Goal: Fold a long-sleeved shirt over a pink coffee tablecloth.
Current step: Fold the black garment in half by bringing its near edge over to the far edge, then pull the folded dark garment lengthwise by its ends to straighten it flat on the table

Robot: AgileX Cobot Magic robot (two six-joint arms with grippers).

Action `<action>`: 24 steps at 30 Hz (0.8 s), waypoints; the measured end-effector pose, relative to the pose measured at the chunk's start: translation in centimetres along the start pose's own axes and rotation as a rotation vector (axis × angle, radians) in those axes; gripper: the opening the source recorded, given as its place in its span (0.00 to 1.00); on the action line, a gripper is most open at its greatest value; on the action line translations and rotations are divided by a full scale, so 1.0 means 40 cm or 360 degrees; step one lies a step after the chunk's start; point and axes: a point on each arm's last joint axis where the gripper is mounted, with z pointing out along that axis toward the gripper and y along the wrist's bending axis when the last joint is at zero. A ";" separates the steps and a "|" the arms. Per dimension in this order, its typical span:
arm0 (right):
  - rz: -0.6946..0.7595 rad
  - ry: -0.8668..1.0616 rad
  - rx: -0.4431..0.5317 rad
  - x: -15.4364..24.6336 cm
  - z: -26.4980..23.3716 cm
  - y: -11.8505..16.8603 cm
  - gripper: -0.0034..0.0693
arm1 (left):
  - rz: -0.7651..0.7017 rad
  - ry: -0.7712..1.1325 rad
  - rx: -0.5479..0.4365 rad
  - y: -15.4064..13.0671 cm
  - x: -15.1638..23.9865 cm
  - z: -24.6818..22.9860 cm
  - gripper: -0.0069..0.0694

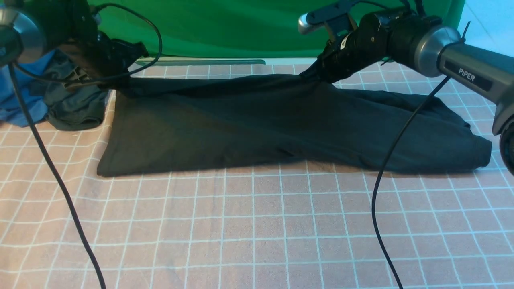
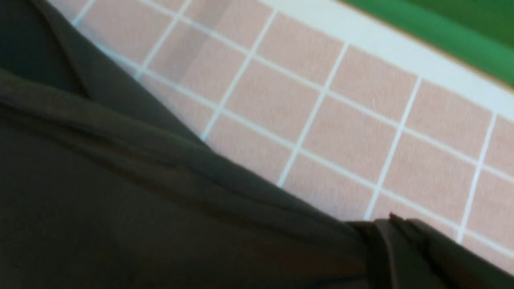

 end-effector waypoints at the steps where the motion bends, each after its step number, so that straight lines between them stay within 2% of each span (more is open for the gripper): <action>1: 0.0001 -0.0009 0.0001 0.000 0.001 0.000 0.15 | 0.0000 -0.0001 0.0001 0.000 0.000 0.003 0.13; 5: 0.0000 -0.0036 0.0005 -0.003 0.003 -0.001 0.28 | 0.0007 0.0011 -0.0009 0.002 0.006 0.021 0.18; 9: -0.0024 -0.0065 0.0010 -0.006 0.005 -0.001 0.39 | 0.0049 -0.0060 -0.0011 0.003 -0.003 0.023 0.30; 12: -0.0069 -0.0071 0.0020 -0.008 0.003 -0.002 0.39 | 0.0107 -0.0116 -0.0038 0.006 -0.013 0.017 0.40; 14: -0.0123 -0.0052 0.0042 -0.020 -0.021 -0.007 0.36 | 0.0164 -0.0153 -0.0098 0.012 -0.023 -0.002 0.50; 16: -0.0143 -0.0014 0.0051 -0.034 -0.058 -0.010 0.34 | 0.0161 -0.0131 -0.0139 0.017 -0.026 -0.027 0.54; 19: -0.0152 0.0017 0.0062 -0.076 -0.159 -0.016 0.28 | 0.0101 0.0012 -0.0096 0.010 -0.016 -0.082 0.50; 21: -0.0151 0.0020 0.0066 -0.099 -0.217 -0.019 0.23 | 0.0152 0.0120 0.0030 -0.018 0.002 -0.098 0.38; 22: -0.0151 0.0025 0.0066 -0.100 -0.222 -0.019 0.23 | 0.0146 0.0127 0.0038 -0.021 0.004 -0.100 0.37; 24: -0.0151 0.0032 0.0067 -0.108 -0.250 -0.020 0.18 | 0.0182 0.0202 0.0146 -0.057 0.026 -0.101 0.24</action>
